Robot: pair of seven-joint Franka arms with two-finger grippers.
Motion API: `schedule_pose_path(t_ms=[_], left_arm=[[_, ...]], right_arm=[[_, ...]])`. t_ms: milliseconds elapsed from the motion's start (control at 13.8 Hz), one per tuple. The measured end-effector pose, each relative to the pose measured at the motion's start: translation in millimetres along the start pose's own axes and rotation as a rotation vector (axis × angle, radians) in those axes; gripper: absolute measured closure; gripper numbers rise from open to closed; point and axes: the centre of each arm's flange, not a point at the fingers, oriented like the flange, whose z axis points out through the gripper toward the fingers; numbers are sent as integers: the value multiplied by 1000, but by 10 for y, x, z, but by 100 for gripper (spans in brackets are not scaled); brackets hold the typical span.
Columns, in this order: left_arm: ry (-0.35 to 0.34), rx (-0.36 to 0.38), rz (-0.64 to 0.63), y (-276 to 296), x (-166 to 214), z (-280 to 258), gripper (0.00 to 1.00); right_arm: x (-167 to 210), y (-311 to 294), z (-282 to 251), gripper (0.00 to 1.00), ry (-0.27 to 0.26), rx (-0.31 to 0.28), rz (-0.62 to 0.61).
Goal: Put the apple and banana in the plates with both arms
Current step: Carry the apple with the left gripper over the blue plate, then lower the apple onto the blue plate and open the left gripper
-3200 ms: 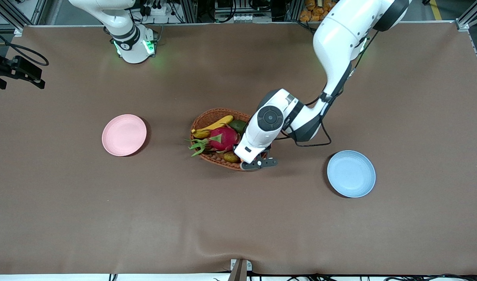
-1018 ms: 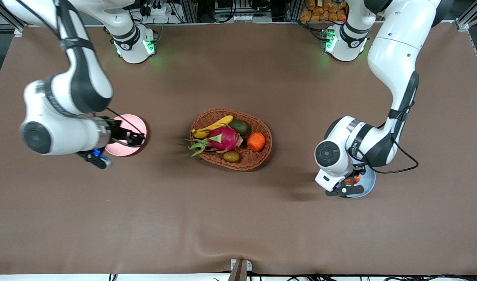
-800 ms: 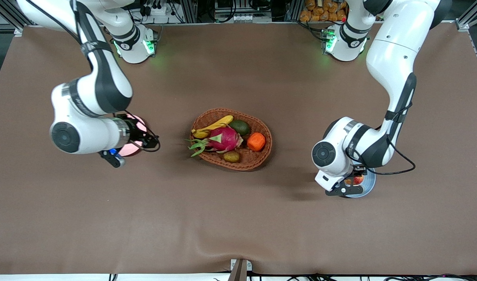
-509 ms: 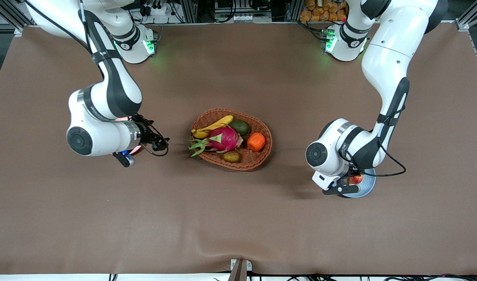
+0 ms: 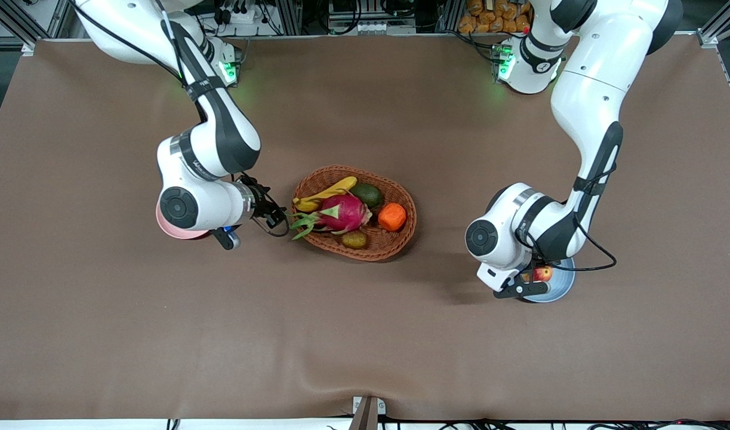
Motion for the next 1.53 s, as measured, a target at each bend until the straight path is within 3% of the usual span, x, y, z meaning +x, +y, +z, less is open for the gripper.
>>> schedule_pose_path(t_ms=[291,364,800,945,1236,1382,1527], left_arm=[[18,-9,-14,-46,61,-111,0],[26,-12,-21,-82,83,-165,0],[57,-16,-42,-557,149,-765,0],[37,-74,-20,-796,205,-921,0],[-4,-264,-17,-1700,366,-1208,0],[-24,-381,-53,-2217,334,-1422,0],[-16,-450,-87,-2646,243,-1685,0]], right_arm=[[-159,-92,142,35,23,21,19],[-231,-121,190,40,30,26,23],[-344,-193,359,50,43,30,37],[-354,-202,397,57,43,26,35],[-375,-209,417,58,45,25,32],[-370,-208,417,70,45,25,33],[-368,-208,418,73,45,25,34]])
